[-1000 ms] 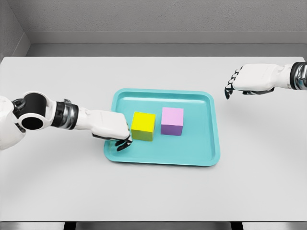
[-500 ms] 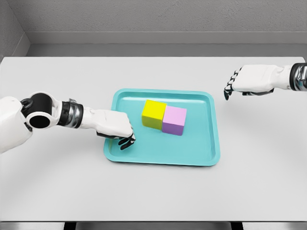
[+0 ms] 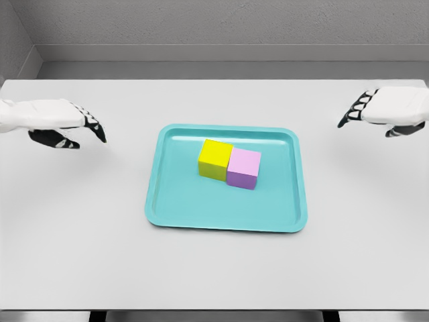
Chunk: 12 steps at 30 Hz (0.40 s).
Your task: Push two cubes
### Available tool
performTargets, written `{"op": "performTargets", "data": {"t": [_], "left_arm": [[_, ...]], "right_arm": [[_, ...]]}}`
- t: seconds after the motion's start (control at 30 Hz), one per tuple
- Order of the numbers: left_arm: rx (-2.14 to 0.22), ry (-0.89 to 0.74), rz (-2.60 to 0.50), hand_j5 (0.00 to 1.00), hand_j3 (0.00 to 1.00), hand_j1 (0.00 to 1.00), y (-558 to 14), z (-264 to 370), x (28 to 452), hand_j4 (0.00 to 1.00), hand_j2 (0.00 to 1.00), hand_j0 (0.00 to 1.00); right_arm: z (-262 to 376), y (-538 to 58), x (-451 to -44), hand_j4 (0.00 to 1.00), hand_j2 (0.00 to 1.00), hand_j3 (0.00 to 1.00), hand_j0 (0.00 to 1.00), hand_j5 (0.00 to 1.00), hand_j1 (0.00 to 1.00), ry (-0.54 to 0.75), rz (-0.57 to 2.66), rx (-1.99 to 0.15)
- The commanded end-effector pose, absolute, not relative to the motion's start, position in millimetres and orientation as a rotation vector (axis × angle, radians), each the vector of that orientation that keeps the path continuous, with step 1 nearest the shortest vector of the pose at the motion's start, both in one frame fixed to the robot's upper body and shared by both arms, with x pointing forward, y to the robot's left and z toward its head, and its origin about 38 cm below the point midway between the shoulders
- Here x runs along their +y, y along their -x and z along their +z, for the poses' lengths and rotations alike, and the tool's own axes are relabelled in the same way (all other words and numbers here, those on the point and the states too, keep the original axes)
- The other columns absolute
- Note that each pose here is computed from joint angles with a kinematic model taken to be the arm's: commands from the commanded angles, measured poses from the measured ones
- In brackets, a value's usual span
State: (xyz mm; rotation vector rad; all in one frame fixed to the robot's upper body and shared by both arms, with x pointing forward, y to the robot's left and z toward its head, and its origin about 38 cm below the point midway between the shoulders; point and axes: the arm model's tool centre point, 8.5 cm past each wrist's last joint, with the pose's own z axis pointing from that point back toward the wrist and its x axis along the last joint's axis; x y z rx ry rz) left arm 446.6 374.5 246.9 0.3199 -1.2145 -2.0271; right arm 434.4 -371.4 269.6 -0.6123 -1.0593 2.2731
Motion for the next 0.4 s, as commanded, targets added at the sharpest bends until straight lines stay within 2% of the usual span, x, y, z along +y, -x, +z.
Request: {"op": "performTargets", "data": {"t": [0.0, 0.27, 0.37], "left_arm": [[-1.205, -0.389, -1.918, 1.00, 1.00, 1.00, -441, 270, 419, 1.00, 1.00, 1.00], [-1.270, -0.296, -1.897, 1.00, 1.00, 1.00, -444, 254, 397, 1.00, 1.00, 1.00], [-1.274, -0.294, -1.897, 1.00, 1.00, 1.00, -444, 254, 395, 1.00, 1.00, 1.00]], "right_arm": [[307, -437, -387, 1.00, 1.00, 1.00, 1.00, 1.00, 1.00, 0.714, 2.186, -1.134], [305, -436, -401, 1.00, 1.00, 1.00, 1.00, 1.00, 1.00, 0.711, 2.128, -1.144], [329, -432, -426, 1.00, 1.00, 1.00, 1.00, 1.00, 1.00, 0.793, 2.071, -1.128]]}}
